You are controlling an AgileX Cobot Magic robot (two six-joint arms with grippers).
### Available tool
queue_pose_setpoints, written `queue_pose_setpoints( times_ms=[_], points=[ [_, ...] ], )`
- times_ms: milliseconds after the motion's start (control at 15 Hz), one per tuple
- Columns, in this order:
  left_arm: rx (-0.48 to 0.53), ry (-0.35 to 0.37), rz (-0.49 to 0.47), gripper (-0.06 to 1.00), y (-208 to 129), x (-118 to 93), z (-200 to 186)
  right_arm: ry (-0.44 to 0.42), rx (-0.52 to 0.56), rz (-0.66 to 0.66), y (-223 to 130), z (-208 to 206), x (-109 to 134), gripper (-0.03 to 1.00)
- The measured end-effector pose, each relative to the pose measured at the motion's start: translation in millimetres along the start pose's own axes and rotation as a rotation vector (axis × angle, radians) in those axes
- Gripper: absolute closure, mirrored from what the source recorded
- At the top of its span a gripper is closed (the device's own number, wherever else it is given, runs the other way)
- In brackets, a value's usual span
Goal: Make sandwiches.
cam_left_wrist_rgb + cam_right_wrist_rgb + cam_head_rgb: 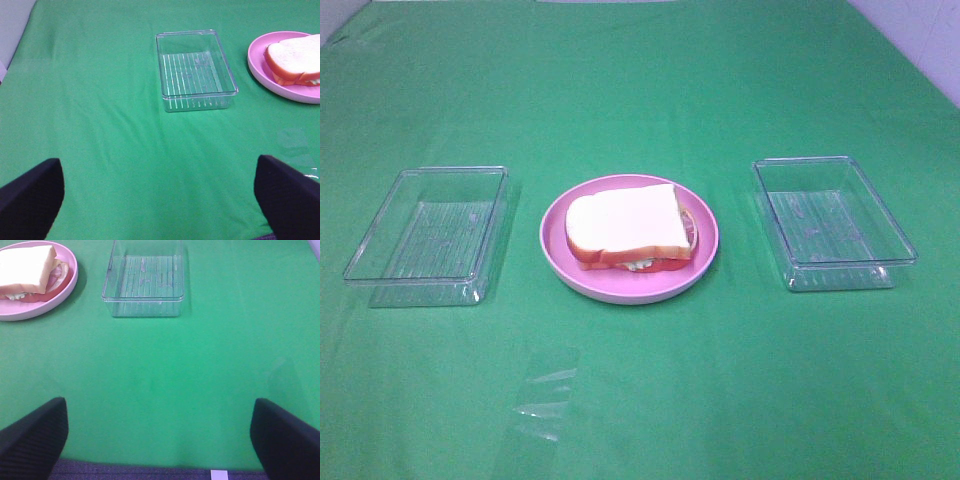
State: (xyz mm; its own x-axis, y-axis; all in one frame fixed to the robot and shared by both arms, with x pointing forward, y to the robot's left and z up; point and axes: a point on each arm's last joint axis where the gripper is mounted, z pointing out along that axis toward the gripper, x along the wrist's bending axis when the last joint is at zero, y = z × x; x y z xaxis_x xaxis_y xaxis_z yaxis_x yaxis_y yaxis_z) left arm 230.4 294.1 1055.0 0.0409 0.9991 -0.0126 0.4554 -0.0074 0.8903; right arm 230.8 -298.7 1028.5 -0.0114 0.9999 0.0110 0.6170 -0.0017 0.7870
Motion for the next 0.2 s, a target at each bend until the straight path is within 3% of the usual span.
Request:
queue_pose_setpoints(
  times_ms=[200],
  points=[
    [0.000,0.000,0.000,0.00,0.0,0.0,0.0,0.000,0.000,0.000,0.0,0.0,0.0,0.03]
  ],
)
